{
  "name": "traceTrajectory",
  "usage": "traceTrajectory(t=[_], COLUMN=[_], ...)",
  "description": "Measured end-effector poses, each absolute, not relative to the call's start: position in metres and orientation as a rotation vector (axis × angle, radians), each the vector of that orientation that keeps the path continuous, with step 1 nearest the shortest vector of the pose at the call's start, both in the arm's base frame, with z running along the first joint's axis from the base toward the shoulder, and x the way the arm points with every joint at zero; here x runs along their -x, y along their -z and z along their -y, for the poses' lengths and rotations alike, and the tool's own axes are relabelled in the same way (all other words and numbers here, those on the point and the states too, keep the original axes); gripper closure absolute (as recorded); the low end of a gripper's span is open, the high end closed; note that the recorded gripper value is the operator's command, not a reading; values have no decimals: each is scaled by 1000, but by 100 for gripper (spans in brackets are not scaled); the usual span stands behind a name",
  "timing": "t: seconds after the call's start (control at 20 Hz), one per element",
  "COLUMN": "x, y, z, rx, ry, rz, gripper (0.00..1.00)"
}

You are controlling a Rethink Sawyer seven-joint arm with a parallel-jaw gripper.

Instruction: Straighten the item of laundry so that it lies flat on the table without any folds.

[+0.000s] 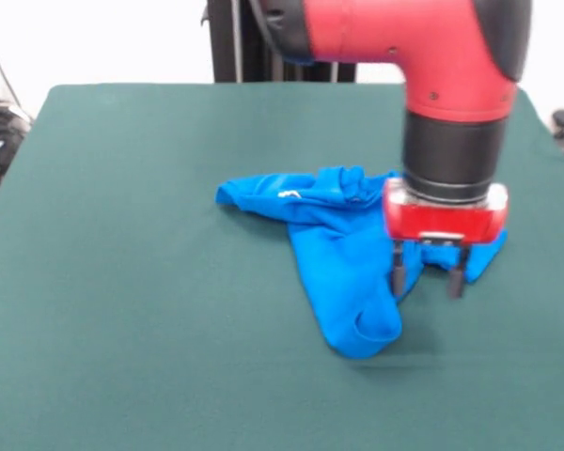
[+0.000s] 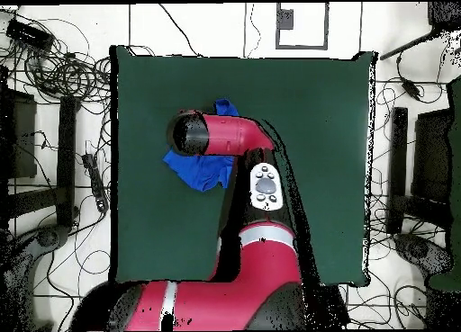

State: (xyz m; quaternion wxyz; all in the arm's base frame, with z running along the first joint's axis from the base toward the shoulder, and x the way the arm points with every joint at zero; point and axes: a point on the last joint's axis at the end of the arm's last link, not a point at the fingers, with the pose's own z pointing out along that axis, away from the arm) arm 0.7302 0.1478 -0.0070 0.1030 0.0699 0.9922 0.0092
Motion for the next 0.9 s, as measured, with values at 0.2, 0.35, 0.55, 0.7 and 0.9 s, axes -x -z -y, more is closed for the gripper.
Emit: traceTrajectory(t=[0.2, 0.35, 0.55, 0.7, 0.9], x=[-733, -734, -734, -734, -739], y=[0, -4, -5, -7, -11], z=[-200, -230, -261, -269, -258], rx=[-189, -181, -179, -190, -215], ry=[-69, -98, -128, -142, -143], rz=[-2915, -2906, -2899, -2899, -2892], gripper=[0, 0, 0, 0, 0])
